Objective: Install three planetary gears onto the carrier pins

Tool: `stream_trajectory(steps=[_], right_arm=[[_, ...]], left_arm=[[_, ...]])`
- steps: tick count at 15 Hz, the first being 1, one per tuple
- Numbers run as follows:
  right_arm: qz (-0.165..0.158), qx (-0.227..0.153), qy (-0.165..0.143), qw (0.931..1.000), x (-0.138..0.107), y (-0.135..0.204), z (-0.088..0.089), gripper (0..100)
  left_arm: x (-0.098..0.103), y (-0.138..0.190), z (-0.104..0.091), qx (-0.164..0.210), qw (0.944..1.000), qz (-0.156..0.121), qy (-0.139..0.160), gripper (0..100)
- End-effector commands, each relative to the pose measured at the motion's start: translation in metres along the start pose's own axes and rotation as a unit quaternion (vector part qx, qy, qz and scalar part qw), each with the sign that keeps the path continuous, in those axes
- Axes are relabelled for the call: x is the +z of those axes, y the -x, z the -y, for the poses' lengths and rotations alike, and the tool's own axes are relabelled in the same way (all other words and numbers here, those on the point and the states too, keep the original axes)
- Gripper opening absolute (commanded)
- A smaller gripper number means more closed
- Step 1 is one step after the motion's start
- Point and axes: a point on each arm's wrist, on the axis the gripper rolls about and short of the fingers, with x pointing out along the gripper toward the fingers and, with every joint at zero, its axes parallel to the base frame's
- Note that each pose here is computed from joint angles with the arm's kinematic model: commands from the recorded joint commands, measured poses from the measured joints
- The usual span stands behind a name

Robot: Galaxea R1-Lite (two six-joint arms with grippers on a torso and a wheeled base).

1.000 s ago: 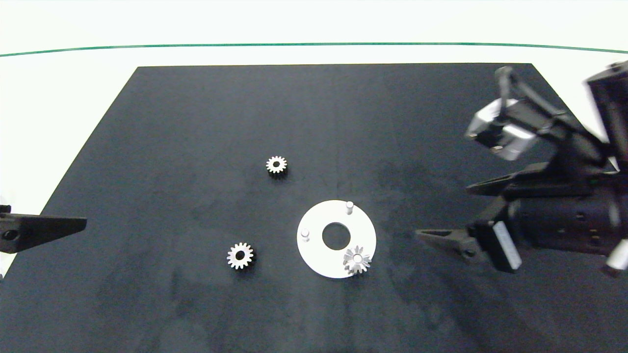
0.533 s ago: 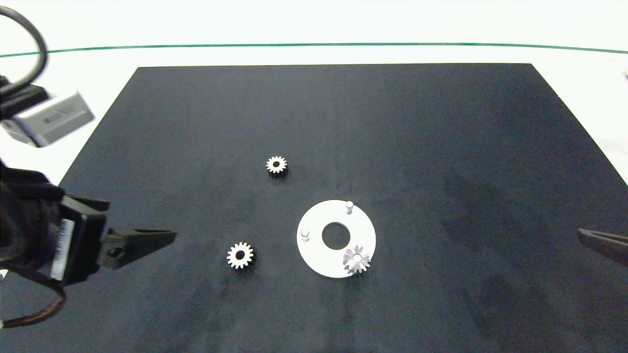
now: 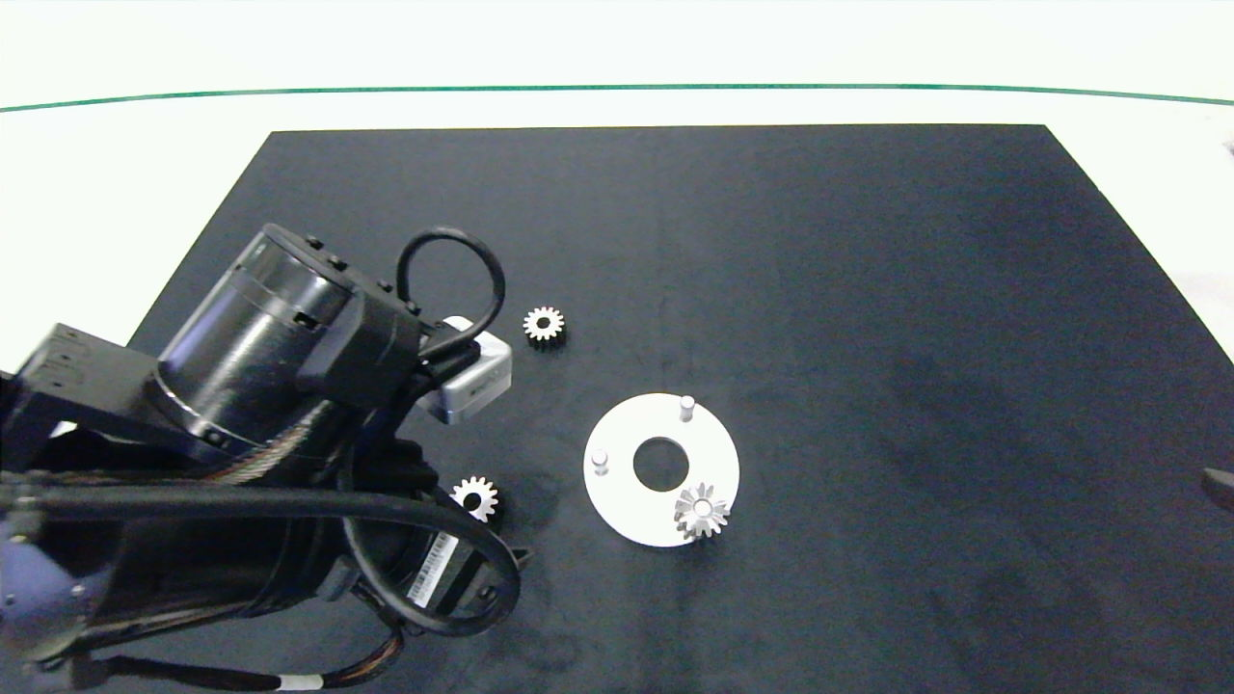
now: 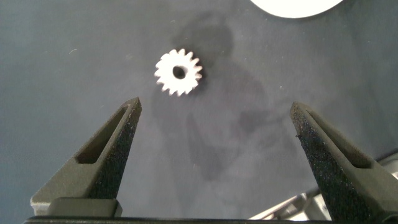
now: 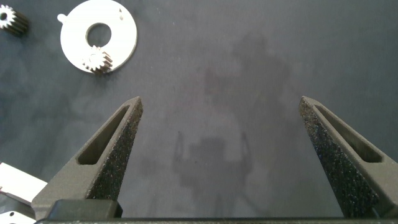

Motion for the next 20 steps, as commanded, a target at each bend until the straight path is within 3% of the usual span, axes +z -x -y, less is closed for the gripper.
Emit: stream_trajectory(steps=[1,4,9,17,20], right_arm=[[0.007,0.000,0.000,1.0000,0.001,0.004,0.001,100],[0.008,0.000,0.000,1.0000,0.000,0.005,0.001,100],[0.010,0.000,0.000,1.0000,0.000,0.006,0.001,100],[0.010,0.000,0.001,1.0000,0.000,0.006,0.001,100],[0.010,0.000,0.001,1.0000,0.000,0.006,0.001,100]], left_arm=[[-0.002,-0.041,0.006,0.011,0.9996,-0.013,-0.024,100],[-0.010,-0.055,-0.007,0.032,0.9984,-0.027,-0.039,100],[-0.011,-0.060,-0.023,0.052,0.9981,-0.028,-0.016,100],[-0.010,-0.066,-0.019,0.033,0.9989,-0.028,-0.017,100],[-0.011,-0.072,-0.017,0.031,0.9987,-0.035,-0.019,95]])
